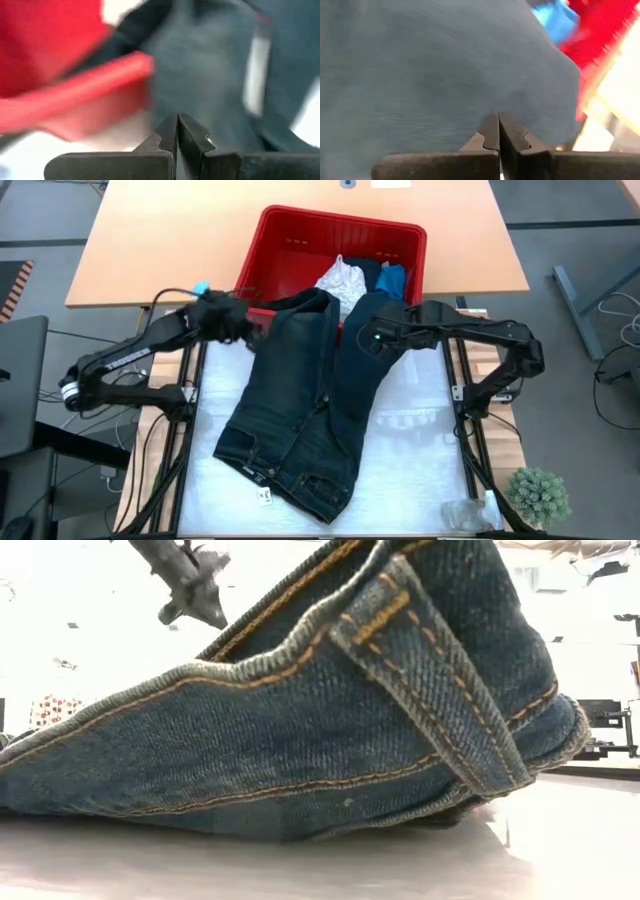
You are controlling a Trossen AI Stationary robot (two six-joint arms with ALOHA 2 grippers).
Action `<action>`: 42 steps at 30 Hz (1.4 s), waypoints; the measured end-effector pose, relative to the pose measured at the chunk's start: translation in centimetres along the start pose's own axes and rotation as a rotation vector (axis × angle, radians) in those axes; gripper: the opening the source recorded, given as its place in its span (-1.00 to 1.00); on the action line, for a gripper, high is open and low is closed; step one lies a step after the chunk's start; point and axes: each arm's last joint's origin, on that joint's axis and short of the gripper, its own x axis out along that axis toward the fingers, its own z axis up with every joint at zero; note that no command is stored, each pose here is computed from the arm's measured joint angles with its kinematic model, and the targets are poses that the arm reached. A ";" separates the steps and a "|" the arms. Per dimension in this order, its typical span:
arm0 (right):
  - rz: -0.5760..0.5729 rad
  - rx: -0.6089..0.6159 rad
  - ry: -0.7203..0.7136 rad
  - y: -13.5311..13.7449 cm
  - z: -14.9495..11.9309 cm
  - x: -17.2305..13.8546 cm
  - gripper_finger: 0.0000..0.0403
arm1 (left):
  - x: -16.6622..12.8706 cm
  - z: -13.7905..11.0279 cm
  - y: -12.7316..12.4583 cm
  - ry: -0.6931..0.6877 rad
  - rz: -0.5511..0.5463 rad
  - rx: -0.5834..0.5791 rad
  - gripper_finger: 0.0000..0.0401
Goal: Fold Laundry from Bin
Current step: Fold the black pants from the red bin
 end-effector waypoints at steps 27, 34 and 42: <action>0.135 0.017 -0.160 8.0 5.1 7.1 0.18 | 4.1 -9.9 -8.0 0.197 -0.092 0.060 -1.00; 0.010 -0.017 -0.140 8.9 4.3 6.7 -0.32 | 4.1 -10.0 -8.0 0.194 -0.087 0.061 -1.00; 0.024 -0.067 -0.212 7.8 6.1 2.1 -0.91 | 5.9 -10.9 -8.4 0.224 -0.030 0.093 -1.00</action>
